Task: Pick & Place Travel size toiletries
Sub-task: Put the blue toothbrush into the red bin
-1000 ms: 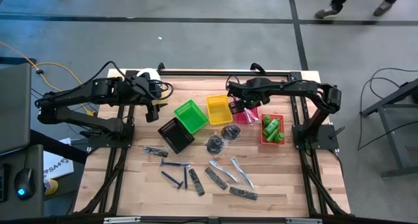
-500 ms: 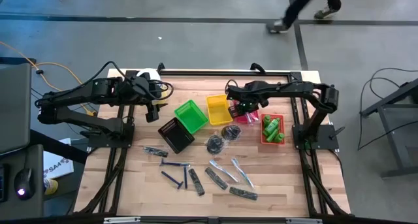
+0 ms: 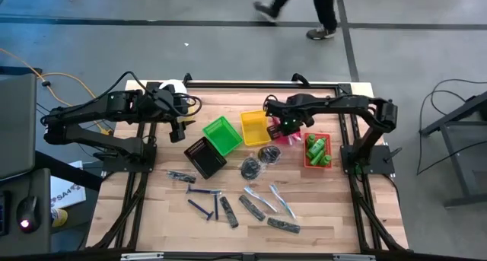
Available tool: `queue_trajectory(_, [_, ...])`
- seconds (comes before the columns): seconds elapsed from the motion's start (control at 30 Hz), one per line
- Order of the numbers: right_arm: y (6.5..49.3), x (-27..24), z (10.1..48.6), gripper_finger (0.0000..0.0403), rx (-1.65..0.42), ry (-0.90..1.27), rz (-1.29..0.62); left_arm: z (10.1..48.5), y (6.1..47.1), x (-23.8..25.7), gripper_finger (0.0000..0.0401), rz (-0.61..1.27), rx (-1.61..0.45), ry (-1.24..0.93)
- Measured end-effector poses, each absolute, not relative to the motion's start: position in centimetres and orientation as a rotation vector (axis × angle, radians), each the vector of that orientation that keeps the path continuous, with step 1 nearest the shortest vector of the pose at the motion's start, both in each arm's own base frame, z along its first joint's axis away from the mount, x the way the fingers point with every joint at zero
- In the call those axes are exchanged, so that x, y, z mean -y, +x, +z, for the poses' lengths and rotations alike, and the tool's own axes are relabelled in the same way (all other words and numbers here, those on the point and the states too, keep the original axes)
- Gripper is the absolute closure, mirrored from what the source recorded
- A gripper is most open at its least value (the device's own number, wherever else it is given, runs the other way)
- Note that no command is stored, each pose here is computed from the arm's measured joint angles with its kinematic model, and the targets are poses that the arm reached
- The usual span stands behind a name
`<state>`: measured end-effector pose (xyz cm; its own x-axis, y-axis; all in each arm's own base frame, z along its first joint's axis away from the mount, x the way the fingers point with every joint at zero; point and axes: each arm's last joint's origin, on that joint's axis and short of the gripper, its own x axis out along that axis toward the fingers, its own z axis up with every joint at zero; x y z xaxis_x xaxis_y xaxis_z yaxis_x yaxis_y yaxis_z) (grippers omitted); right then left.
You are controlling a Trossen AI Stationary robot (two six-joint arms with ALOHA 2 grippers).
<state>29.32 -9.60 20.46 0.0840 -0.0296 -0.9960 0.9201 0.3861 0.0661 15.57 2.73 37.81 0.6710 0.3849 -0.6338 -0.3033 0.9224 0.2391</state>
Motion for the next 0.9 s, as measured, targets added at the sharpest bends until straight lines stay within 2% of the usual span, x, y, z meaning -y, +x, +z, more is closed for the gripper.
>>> queue_trajectory(0.2, [28.7,9.1,21.1,0.0381,-1.351,1.039,-0.782,37.8,15.6,-2.7,0.0141,0.389,-0.740,0.117])
queue_trajectory(0.37, [28.8,9.4,21.0,0.0379,-1.335,1.008,-0.782,37.8,15.6,-2.7,0.0141,0.389,-0.739,0.117])
queue_trajectory(0.73, [28.2,11.3,20.9,0.0329,-1.302,1.054,-0.861,37.8,15.6,-2.7,0.0141,0.387,-0.739,0.116])
queue_trajectory(0.9, [28.2,11.1,20.9,0.0291,-1.292,1.054,-0.896,37.8,15.6,-2.7,0.0141,0.386,-0.739,0.116])
